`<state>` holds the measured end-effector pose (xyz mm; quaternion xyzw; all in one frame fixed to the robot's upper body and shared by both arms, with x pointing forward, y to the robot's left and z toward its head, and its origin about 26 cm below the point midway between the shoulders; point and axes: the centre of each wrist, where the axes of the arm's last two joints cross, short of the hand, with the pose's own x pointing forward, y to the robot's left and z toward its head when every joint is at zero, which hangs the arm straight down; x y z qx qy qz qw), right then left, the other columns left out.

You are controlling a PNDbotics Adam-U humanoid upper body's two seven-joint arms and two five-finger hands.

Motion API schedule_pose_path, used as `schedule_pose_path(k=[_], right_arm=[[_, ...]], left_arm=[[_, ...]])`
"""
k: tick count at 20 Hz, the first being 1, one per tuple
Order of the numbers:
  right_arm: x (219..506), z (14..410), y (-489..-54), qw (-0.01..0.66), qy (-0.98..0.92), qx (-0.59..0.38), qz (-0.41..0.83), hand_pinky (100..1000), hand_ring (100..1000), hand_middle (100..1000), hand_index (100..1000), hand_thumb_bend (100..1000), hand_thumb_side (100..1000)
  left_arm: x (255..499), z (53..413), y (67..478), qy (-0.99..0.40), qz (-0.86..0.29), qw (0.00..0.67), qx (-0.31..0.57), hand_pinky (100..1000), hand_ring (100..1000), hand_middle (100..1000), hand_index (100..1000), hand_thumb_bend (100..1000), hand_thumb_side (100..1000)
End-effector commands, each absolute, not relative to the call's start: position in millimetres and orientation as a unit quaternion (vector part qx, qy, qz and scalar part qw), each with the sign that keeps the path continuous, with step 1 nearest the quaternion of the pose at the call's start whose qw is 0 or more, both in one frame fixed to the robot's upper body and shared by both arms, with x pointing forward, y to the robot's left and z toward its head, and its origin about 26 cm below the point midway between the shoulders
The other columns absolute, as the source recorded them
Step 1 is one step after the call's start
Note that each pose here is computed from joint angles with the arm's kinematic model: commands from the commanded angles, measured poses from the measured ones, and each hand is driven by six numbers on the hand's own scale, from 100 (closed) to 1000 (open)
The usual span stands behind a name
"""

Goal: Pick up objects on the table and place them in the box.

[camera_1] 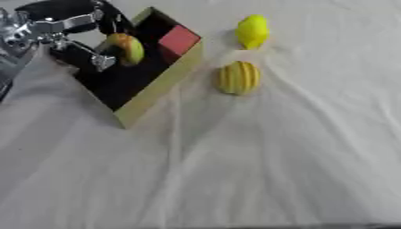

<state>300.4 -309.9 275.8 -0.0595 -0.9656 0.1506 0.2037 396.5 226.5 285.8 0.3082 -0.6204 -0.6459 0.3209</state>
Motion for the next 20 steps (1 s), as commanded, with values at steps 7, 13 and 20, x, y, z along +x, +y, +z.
schedule_pose_path(k=[7, 13, 20], right_arm=[[297, 282, -310, 0.195, -0.967, -0.061, 0.155, 895, 827, 663, 860, 100, 690], [296, 281, -312, 0.197, -0.966, -0.063, 0.156, 896, 827, 662, 861, 100, 689], [296, 281, -314, 0.198, -0.965, -0.07, 0.159, 896, 828, 662, 861, 100, 688]], left_arm=[[403, 297, 235, -0.611, -0.635, 0.32, 0.348, 744, 716, 696, 879, 482, 142], [396, 321, 250, -0.637, -0.577, 0.311, 0.405, 740, 712, 682, 866, 451, 100], [404, 337, 311, -0.582, -0.512, 0.359, 0.519, 753, 739, 705, 866, 527, 100]])
